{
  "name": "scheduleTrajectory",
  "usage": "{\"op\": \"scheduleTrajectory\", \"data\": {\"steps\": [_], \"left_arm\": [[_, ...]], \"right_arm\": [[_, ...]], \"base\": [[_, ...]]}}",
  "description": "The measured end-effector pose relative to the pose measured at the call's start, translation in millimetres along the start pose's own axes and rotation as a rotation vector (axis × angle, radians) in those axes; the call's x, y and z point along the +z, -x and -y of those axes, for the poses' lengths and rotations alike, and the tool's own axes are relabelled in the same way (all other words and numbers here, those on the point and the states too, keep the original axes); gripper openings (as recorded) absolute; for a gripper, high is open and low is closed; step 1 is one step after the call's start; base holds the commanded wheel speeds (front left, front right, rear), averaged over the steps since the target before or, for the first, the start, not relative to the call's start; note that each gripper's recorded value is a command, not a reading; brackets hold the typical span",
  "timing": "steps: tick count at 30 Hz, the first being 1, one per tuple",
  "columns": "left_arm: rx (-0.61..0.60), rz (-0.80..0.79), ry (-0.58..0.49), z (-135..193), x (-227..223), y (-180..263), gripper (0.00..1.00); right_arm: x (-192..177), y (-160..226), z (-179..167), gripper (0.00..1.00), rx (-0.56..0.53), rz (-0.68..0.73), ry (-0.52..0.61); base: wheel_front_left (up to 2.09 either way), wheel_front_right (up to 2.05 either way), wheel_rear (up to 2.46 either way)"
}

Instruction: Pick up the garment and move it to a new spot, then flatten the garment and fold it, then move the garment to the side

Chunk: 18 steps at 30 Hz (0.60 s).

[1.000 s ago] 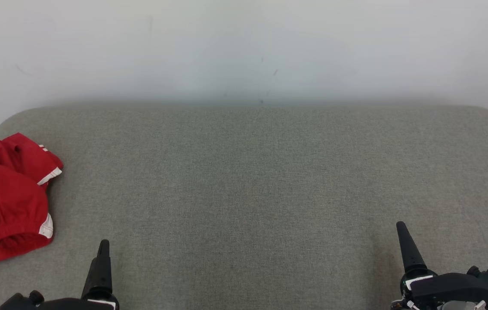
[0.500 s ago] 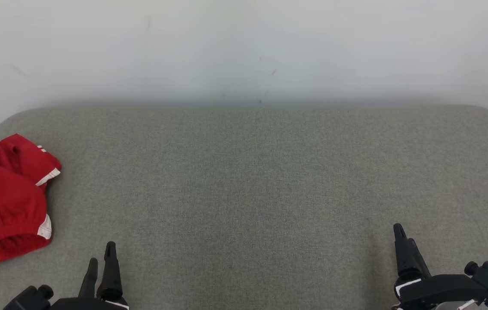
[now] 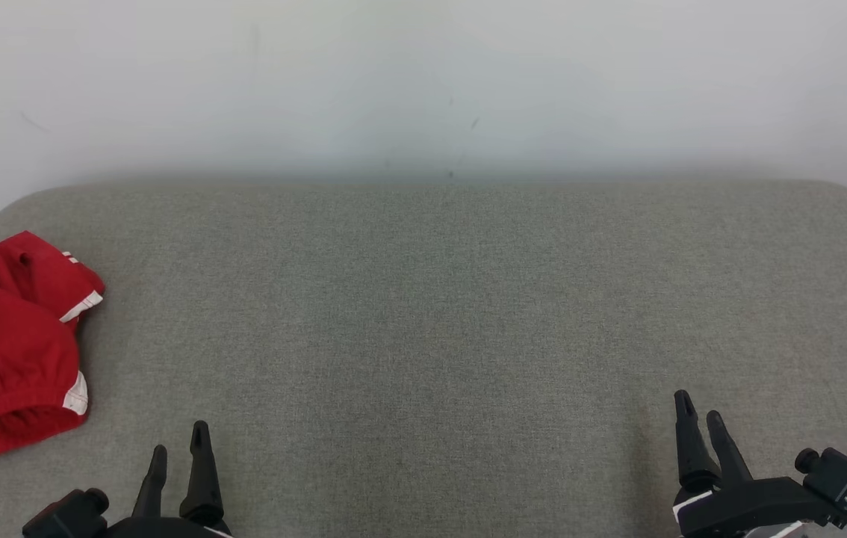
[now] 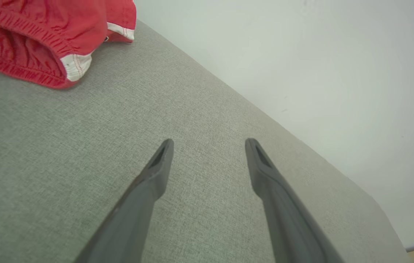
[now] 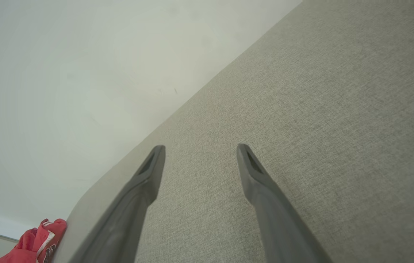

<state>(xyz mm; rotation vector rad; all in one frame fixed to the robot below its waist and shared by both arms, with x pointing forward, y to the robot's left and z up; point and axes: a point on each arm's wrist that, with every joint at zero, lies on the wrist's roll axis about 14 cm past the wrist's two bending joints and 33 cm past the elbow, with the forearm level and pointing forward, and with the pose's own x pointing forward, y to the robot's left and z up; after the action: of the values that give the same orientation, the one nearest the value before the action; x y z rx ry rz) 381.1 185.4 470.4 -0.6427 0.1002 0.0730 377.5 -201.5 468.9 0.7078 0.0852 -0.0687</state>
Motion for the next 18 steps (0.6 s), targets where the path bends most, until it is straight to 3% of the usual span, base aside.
{"op": "scheduleTrajectory", "data": {"steps": [18], "left_arm": [[-0.008, 0.023, -0.161, 2.2, 0.8, -0.6, 1.00]], "right_arm": [[1.3, -2.9, 1.5, 1.00, 0.012, 0.010, 0.185]], "base": [[0.00, 0.00, 0.00]]}}
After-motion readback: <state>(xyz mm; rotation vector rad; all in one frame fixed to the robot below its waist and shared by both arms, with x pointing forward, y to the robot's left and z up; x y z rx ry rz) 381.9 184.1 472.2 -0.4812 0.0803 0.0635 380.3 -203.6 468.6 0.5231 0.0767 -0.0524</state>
